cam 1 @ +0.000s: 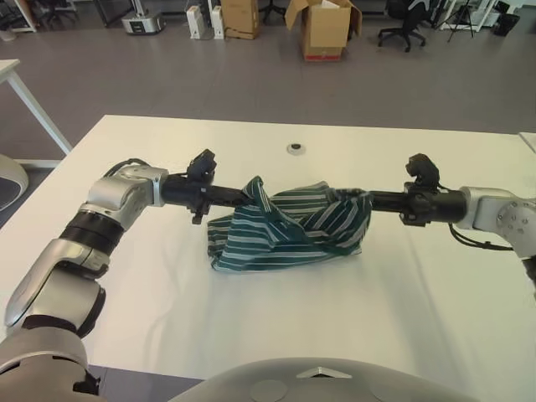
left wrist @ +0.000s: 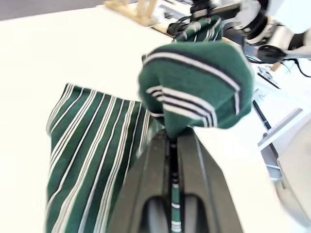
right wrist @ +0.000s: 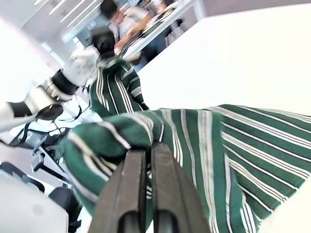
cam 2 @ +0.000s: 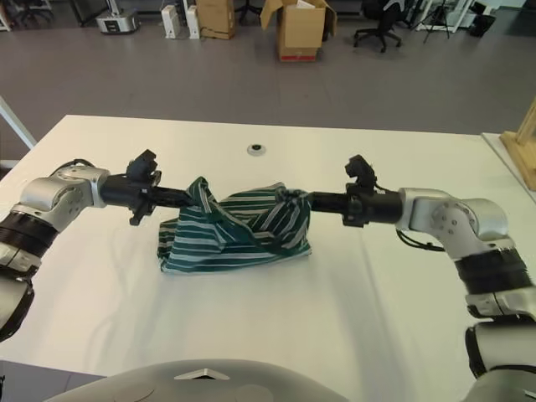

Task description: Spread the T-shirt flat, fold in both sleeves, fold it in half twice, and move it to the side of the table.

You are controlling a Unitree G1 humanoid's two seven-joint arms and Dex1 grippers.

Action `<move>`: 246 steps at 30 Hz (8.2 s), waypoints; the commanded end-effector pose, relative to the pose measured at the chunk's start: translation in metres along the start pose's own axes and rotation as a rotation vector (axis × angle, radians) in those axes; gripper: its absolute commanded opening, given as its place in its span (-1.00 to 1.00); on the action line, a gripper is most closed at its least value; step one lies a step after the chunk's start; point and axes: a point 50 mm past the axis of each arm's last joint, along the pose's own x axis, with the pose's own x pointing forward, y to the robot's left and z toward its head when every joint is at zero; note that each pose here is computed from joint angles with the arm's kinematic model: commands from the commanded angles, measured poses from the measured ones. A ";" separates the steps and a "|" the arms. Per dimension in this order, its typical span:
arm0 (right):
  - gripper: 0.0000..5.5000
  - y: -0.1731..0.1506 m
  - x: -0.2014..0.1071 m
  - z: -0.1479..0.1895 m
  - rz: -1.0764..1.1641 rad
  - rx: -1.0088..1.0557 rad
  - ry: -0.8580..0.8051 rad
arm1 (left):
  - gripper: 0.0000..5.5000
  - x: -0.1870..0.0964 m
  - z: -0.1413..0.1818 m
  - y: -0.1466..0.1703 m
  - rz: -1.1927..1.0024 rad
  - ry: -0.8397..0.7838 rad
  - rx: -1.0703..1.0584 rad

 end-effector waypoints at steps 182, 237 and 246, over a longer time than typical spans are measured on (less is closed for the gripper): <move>0.15 -0.018 -0.009 -0.132 0.163 -1.744 0.456 | 0.25 0.036 -0.128 -0.047 -0.198 0.299 1.633; -1.00 0.006 0.002 -0.022 -0.004 0.122 -0.130 | -1.00 0.040 0.026 -0.002 -0.085 -0.277 -0.178; -1.00 -0.056 0.024 -0.030 -0.361 0.315 -0.191 | -1.00 0.057 -0.006 0.041 0.273 -0.171 -0.371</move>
